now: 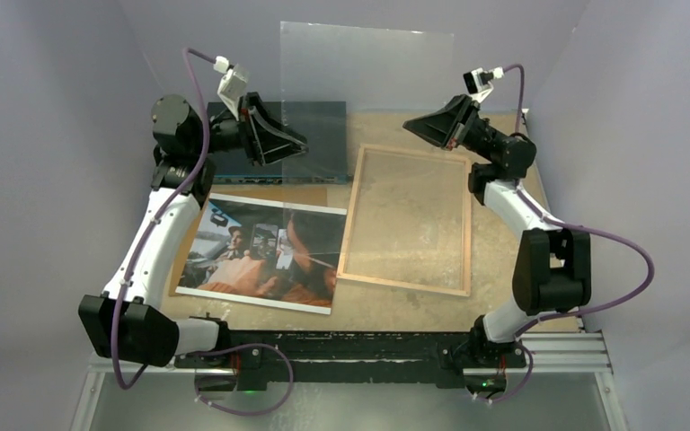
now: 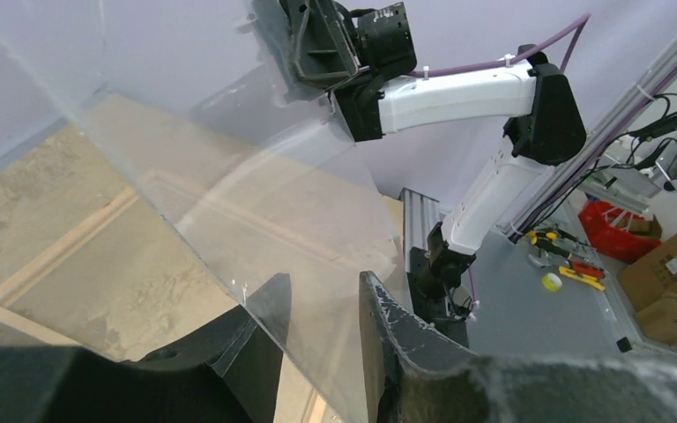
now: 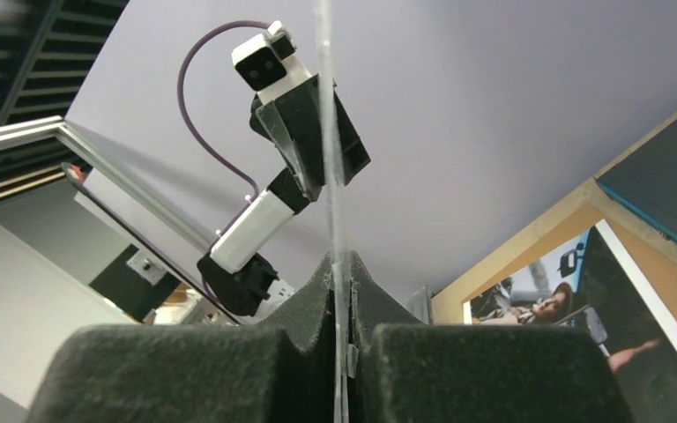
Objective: Put the photo into the frame
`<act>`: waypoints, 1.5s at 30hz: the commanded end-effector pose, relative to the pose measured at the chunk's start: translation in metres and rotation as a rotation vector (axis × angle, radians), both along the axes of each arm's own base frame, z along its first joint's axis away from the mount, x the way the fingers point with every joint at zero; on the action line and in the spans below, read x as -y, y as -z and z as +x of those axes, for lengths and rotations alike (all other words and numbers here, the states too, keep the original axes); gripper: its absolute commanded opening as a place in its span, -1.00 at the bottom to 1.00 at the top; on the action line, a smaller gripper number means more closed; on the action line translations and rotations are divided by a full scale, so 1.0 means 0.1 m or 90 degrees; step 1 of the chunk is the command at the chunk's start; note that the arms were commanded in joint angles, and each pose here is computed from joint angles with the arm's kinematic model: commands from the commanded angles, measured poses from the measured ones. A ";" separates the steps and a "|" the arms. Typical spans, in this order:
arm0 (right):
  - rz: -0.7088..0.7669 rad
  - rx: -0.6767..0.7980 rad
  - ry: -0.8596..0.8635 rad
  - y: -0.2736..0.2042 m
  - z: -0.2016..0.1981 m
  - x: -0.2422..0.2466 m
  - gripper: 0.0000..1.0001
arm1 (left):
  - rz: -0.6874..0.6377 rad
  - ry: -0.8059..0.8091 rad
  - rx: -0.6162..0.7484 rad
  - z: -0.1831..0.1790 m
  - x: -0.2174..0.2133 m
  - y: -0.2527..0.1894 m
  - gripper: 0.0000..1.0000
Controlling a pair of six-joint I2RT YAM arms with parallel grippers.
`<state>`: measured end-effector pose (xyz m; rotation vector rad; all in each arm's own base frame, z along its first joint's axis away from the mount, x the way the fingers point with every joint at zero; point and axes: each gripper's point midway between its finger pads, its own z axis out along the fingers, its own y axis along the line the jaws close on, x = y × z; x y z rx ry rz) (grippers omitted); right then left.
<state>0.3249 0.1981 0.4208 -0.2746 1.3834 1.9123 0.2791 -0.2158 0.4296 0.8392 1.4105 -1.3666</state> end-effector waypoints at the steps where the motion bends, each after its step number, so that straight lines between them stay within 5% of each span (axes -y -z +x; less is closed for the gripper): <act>1: 0.046 0.288 -0.016 -0.43 -0.60 0.01 -0.95 | -0.009 0.018 0.001 -0.11 0.05 -0.04 -0.29; 3: 0.035 0.291 -0.018 -0.42 -0.59 -0.03 -0.95 | -0.009 0.018 -0.004 -0.10 0.07 -0.03 -0.32; 7: 0.022 0.287 -0.023 -0.39 -0.61 -0.07 -0.79 | -0.016 0.000 0.000 -0.06 0.07 -0.08 -0.98; 8: 0.019 0.288 -0.023 -0.38 -0.62 -0.07 -0.69 | -0.018 -0.007 0.002 -0.06 0.06 -0.10 -1.00; 12: -0.003 0.280 -0.025 -0.29 -0.63 -0.08 0.14 | -0.029 -0.040 0.006 -0.05 0.03 -0.15 -1.00; 18: -0.046 0.323 -0.011 -0.20 -0.69 -0.02 0.96 | -0.085 -0.094 -0.028 0.06 -0.13 -0.29 -1.00; 37: 0.030 0.229 0.087 0.47 -0.42 0.16 0.97 | -0.173 -0.148 -0.073 0.14 -0.28 -0.68 -1.00; 45: 0.062 0.320 0.121 0.27 -0.65 0.09 0.97 | -0.227 -0.187 -0.039 0.25 -0.42 -1.14 -1.00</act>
